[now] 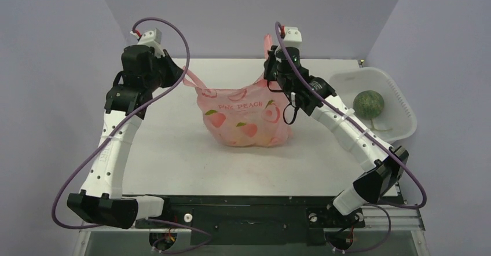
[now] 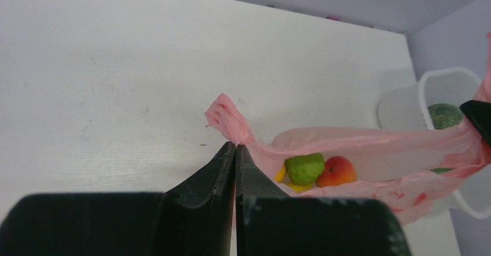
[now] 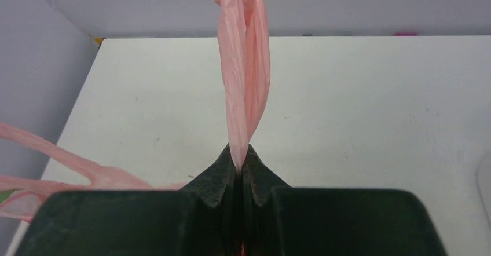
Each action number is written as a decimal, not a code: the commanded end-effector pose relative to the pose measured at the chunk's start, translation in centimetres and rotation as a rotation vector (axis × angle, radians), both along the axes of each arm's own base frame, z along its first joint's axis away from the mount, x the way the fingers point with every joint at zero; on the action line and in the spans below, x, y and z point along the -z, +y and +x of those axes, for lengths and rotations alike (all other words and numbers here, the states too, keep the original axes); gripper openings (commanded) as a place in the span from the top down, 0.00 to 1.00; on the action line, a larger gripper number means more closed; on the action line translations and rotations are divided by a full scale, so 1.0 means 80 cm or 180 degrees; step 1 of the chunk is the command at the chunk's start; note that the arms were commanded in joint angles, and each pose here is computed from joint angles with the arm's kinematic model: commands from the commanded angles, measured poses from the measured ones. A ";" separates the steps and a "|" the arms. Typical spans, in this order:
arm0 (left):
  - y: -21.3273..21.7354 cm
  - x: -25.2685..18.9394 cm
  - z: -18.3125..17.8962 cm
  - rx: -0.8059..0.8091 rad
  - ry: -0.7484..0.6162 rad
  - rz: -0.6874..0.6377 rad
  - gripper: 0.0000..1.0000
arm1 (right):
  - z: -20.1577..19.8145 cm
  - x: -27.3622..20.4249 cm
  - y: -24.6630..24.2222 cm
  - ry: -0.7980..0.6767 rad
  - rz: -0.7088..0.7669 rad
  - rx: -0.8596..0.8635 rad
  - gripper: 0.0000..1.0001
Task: Take the fake fruits out of the plastic bag
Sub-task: Adjust the plastic bag at the center of the board.
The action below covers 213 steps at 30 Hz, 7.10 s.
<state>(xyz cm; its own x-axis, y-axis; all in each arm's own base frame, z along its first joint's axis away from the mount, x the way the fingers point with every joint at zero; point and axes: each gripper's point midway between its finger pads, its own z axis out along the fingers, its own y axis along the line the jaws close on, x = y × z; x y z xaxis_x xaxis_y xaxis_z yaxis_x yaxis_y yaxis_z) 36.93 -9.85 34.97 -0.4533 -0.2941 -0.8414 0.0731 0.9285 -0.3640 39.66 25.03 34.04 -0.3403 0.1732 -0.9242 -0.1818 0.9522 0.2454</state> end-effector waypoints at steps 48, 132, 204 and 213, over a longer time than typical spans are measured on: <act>-0.017 0.024 -0.287 0.0789 -0.0502 -0.0918 0.55 | -0.269 0.292 -0.034 0.0678 0.0710 -0.0596 0.28; -0.151 0.185 -0.173 0.2458 -0.0471 0.0952 1.00 | -0.234 0.214 -0.024 -0.0257 -0.1591 -0.0299 0.04; -0.136 0.210 -0.306 0.1409 0.1493 -0.0492 0.52 | -0.333 0.114 0.011 -0.0115 -0.0201 -0.1119 0.16; -0.142 0.159 -0.336 0.1749 0.1288 -0.1020 0.41 | -0.358 0.079 0.033 -0.0263 -0.0326 -0.1288 0.15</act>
<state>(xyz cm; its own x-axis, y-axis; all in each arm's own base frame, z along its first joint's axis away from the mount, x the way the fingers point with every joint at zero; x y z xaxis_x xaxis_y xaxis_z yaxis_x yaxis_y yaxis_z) 11.61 -19.47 18.06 -0.8724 -0.0716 -0.4835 0.2367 0.8035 -0.5462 11.22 27.04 24.98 -0.3130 -0.0964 -0.9448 -0.5684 0.8160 0.1050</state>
